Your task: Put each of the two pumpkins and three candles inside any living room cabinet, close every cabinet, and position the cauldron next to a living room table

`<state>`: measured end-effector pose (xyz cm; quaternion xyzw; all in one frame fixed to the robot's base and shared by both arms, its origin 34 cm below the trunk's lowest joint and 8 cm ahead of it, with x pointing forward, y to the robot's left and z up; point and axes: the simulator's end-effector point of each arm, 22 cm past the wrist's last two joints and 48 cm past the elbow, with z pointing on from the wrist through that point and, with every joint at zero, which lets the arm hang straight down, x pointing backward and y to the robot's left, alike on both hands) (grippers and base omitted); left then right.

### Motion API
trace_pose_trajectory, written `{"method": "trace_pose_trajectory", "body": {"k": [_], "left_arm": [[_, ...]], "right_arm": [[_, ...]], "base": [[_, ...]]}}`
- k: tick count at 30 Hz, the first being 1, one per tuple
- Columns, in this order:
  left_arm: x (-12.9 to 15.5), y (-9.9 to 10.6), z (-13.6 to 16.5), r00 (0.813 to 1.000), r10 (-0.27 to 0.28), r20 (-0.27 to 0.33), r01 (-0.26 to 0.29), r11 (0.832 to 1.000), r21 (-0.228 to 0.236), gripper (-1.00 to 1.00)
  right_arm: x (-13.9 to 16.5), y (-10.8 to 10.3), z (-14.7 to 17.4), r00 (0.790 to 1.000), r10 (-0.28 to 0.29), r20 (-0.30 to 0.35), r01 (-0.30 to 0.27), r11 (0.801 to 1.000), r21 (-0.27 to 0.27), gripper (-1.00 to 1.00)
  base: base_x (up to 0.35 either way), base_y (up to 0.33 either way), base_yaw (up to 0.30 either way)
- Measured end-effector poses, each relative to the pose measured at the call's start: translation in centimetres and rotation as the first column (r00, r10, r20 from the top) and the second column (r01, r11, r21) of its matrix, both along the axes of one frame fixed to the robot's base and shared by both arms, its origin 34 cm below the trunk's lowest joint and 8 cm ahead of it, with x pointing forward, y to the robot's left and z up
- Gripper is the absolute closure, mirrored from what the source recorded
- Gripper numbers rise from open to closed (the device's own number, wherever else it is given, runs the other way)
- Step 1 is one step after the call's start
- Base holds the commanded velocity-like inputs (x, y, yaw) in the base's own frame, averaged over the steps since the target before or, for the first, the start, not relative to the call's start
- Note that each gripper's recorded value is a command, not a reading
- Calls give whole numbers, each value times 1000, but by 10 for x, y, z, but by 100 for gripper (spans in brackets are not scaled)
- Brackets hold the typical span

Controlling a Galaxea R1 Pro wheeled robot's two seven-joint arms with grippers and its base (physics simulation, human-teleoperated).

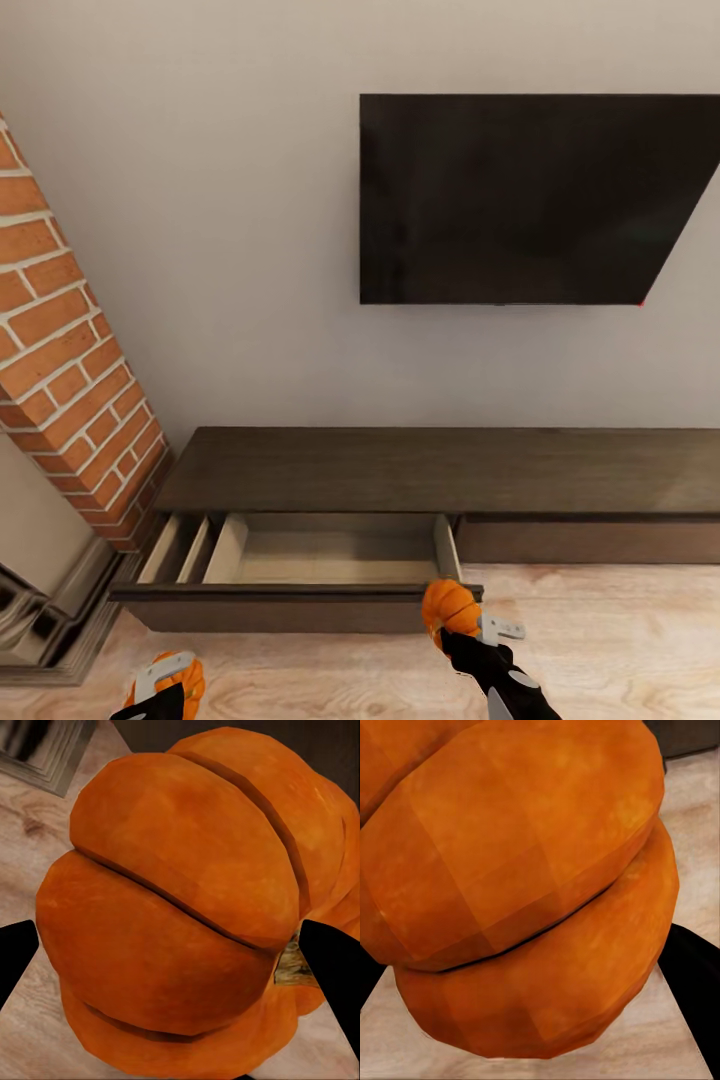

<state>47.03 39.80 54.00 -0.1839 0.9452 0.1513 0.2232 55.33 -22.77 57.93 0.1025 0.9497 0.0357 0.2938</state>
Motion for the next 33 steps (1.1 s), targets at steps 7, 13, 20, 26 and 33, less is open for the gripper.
{"method": "trace_pose_trajectory", "body": {"k": [7,13,20,26,33], "left_arm": [[0,0,0,1000,1,1,-1,1000,1,100],[0,1,0,1000,9,2,-9,1000,-2,100],[0,0,4,1000,11,-1,-11,1000,-4,100],[0,0,13,1000,7,-3,-7,1000,-4,100],[-1,-1,22,1000,3,-4,-3,1000,-4,100]], "right_arm": [[0,0,0,1000,0,0,0,1000,0,100],[0,0,0,1000,2,0,-2,1000,1,100],[-3,-1,2,1000,0,-8,0,1000,0,100],[-8,-3,7,1000,1,-21,-1,1000,-4,100],[-12,-3,15,1000,2,-28,-2,1000,-3,100]], "base": [[294,42,0],[128,38,0],[4,1,0],[0,0,0],[0,0,0]]}}
